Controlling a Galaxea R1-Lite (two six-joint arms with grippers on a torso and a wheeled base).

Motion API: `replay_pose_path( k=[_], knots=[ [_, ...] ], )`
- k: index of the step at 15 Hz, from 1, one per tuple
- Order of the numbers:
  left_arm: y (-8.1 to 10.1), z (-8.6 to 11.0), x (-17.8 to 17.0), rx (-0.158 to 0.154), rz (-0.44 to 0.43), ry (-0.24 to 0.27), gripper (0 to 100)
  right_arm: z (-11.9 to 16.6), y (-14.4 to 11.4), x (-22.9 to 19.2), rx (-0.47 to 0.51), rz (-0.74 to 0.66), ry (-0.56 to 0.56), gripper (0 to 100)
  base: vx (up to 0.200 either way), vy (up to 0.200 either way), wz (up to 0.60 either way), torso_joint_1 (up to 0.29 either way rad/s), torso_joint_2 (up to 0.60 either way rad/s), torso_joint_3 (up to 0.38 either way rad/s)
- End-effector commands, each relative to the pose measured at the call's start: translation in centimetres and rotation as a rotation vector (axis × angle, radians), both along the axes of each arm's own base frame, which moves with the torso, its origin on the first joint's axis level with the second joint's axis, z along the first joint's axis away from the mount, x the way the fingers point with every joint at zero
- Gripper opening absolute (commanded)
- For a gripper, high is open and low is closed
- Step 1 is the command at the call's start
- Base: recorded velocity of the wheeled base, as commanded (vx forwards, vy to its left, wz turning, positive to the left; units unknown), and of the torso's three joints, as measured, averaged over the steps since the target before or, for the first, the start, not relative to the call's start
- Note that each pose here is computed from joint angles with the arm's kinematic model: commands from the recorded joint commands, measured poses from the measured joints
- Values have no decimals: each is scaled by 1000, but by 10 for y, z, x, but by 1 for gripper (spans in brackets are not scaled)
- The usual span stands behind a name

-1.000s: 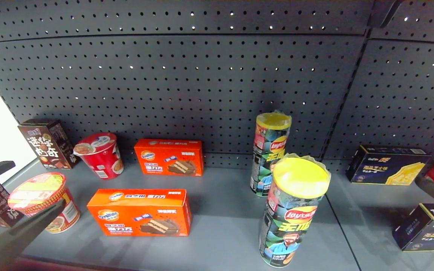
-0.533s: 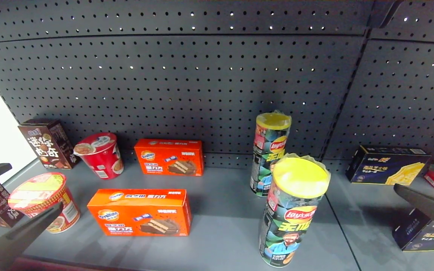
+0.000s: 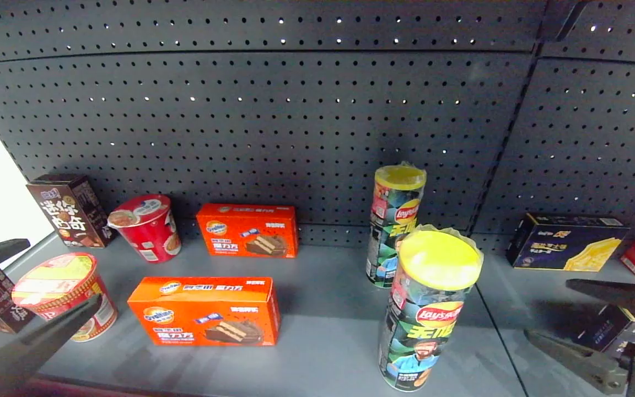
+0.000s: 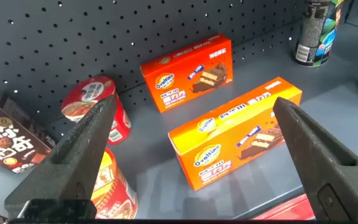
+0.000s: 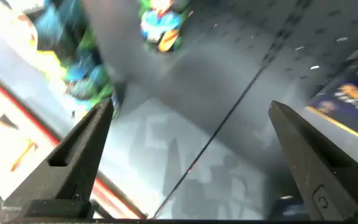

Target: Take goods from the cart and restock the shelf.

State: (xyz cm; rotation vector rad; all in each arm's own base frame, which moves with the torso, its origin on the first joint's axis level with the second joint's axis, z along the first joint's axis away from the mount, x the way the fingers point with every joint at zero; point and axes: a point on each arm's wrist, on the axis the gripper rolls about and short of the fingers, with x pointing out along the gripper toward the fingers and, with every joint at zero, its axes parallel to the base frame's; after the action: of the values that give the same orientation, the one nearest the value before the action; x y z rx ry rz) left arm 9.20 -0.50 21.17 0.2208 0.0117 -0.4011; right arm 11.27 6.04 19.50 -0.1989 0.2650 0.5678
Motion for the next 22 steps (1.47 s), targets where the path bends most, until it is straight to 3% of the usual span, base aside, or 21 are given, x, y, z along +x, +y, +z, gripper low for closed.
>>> replay_pose_path(
  k=[1, 8, 22],
  knots=[
    [0, -2, 2, 0, 0, 11, 100, -16, 15, 12, -56, 53, 90, 100, 0, 0, 0, 0, 0, 0],
    [0, -2, 1, 0, 0, 10, 100, -36, 38, 37, -167, 11, 194, 100, 0, 0, 0, 0, 0, 0],
    [0, -3, 1, -2, -1, 13, 100, -30, 59, 56, -172, 46, 186, 100, 0, 0, 0, 0, 0, 0]
  ],
)
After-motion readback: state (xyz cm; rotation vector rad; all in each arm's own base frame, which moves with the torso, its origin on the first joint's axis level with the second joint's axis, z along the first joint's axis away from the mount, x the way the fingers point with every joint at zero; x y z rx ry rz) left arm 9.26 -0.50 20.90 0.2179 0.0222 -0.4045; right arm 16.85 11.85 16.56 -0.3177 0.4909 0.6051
